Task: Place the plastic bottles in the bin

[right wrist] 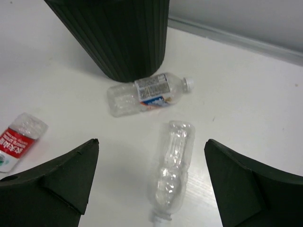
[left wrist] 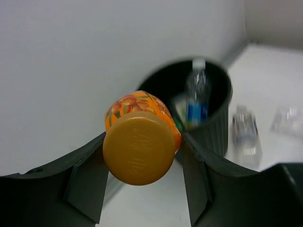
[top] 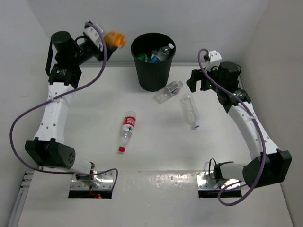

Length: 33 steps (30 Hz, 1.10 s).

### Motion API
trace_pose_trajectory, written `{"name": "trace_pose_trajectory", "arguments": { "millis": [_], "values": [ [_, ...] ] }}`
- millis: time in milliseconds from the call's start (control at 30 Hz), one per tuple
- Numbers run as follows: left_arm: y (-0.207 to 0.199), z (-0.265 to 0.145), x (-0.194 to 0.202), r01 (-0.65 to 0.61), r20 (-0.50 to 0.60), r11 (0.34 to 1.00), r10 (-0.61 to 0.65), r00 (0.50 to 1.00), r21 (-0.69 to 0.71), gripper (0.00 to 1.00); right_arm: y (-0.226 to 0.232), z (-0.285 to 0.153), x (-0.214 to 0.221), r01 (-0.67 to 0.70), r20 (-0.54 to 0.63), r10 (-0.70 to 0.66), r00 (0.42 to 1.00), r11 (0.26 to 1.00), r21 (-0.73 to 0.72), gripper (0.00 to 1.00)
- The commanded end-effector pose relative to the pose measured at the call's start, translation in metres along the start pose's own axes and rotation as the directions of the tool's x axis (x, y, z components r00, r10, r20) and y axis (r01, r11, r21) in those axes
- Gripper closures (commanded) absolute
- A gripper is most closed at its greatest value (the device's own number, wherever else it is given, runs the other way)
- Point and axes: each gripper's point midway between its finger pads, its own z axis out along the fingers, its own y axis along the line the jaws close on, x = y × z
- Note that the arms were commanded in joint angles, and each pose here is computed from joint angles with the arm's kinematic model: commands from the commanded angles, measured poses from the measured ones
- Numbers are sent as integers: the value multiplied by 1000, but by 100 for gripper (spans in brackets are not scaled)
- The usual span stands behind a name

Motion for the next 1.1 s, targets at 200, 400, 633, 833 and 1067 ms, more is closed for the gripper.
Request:
{"name": "trace_pose_trajectory", "arguments": {
  "millis": [200, 400, 633, 833, 1067],
  "values": [
    [19, 134, -34, 192, 266, 974, -156, 951, -116, 65, -24, -29, 38, -36, -66, 42, 997, 995, 90, 10],
    [35, 203, 1, 168, 223, 968, -125, 967, -188, 65, -32, -29, 64, -18, -139, 33, 990, 994, 104, 11],
    [31, 237, 60, 22, 65, 929, 2, 998, -369, 5, -25, -26, 108, -11, -257, 26, 966, 998, 59, 11],
    [40, 214, 22, 22, 107, 902, 27, 994, -430, 1, -28, -14, 135, 3, -305, 26, 952, 996, 94, 10],
    [48, 141, -82, 114, 260, 890, 5, 966, -442, 1, -19, 22, 161, 20, -368, 13, 930, 996, 88, 10]
  ]
}}
